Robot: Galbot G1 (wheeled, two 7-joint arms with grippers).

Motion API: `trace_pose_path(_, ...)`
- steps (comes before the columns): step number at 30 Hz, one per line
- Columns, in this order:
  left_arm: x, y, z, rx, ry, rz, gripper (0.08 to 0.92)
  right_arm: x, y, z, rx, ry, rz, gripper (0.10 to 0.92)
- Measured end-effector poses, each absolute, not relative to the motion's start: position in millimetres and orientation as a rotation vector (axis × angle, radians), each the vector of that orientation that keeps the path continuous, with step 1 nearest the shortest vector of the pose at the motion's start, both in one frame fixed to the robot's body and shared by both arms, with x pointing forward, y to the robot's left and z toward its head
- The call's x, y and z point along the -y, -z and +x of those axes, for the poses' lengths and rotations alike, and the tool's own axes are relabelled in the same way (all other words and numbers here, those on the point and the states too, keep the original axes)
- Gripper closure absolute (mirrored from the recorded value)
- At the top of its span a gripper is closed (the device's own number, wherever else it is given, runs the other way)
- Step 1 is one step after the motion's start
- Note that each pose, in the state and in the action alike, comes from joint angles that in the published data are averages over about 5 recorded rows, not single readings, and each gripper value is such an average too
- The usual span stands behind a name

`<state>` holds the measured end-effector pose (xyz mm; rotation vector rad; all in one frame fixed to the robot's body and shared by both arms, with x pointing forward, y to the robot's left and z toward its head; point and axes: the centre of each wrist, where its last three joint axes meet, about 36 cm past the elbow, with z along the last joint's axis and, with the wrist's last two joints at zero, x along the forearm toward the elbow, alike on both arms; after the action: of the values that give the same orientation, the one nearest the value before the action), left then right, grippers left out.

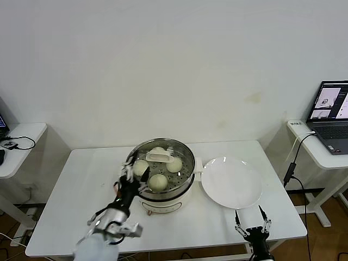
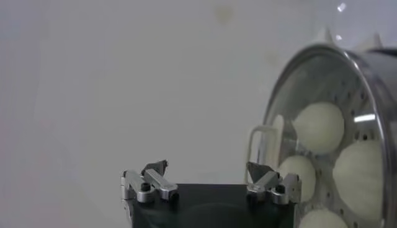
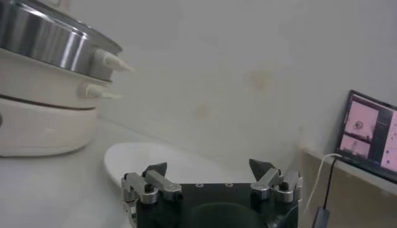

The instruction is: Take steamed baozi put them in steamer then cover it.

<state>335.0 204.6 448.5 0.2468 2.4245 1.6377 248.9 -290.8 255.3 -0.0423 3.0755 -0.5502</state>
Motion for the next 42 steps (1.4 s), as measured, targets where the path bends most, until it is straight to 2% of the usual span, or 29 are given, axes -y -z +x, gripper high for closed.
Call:
trace_pose_path(5, -236, -429, 312, -2.669, -1.276, 0.201, 0.177, 287, -259, 247, -3.078, 0.546, -0.077, 0.199)
trace_pose_path(16, -283, -386, 262, -3.052, -0.507, -0.104, 0.177, 285, -275, 239, -3.087, 0.525, -0.184, 0.2)
trace_pose_path(22, -288, -368, 241, -3.122, -0.305, -0.216, 0.177, 289, -286, 234, -3.095, 0.506, -0.219, 0.199)
trace_pose_path(27, -294, -361, 231, -3.137, -0.224, -0.256, 0.177, 290, -293, 230, -3.097, 0.496, -0.239, 0.2)
trace_pose_path(42, -302, -349, 214, -3.168, -0.134, -0.288, 0.177, 279, -309, 232, -3.101, 0.43, -0.29, 0.199)
